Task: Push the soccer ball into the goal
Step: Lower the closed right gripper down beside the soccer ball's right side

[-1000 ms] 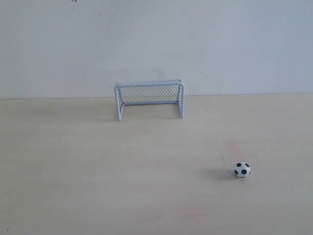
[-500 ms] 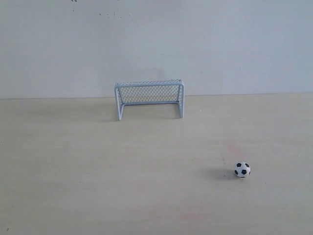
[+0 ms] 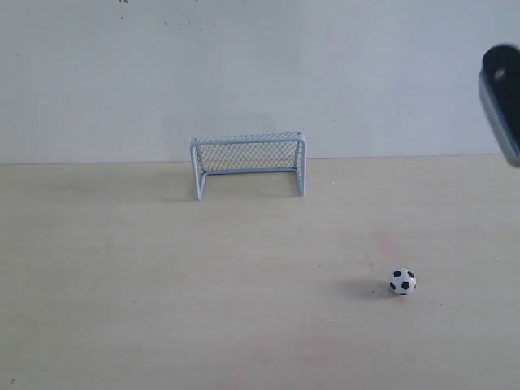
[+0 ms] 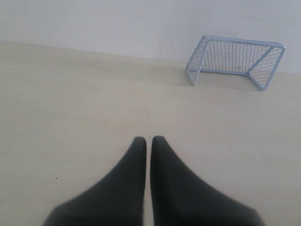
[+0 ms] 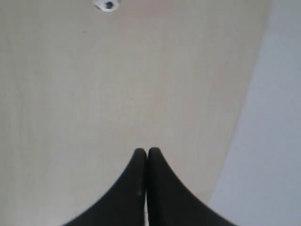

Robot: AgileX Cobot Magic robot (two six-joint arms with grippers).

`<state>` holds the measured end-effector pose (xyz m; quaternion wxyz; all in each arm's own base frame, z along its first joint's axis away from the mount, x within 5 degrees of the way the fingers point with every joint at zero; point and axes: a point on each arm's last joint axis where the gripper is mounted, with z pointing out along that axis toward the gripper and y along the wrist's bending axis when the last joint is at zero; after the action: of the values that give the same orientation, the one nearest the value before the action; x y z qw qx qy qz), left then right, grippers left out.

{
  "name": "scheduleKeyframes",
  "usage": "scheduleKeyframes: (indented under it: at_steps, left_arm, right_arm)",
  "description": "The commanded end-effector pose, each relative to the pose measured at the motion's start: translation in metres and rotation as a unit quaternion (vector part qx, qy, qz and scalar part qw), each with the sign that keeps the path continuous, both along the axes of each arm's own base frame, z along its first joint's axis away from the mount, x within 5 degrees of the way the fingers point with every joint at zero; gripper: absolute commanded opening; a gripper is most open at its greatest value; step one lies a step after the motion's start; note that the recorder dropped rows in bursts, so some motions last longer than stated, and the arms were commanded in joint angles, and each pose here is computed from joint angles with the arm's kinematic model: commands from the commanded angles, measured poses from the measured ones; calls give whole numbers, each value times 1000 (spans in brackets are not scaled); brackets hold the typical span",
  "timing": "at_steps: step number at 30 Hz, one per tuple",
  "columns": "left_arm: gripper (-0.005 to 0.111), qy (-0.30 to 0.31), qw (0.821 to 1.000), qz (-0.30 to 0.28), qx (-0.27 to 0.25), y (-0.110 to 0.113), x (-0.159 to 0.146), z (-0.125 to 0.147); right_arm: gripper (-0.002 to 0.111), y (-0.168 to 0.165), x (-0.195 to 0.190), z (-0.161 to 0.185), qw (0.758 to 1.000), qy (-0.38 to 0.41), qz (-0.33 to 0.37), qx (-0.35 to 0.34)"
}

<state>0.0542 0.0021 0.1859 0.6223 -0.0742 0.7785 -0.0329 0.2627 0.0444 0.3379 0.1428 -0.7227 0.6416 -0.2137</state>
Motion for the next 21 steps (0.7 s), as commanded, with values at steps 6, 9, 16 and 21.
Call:
scheduleKeyframes:
  at_steps: [6,9,16,21]
  left_arm:
    - [4,-3,1000,0,2,0,0,0]
    - [4,-3,1000,0,2,0,0,0]
    - [4,-3,1000,0,2,0,0,0]
    - [4,-3,1000,0,2,0,0,0]
  right_arm:
    - [0,17,57,-90,976,136,172,-8]
    - [0,20,65,-115,968,174,178,18]
    - [0,23,69,-143,949,225,221,5]
    - [0,32,77,-159,949,211,234,-2]
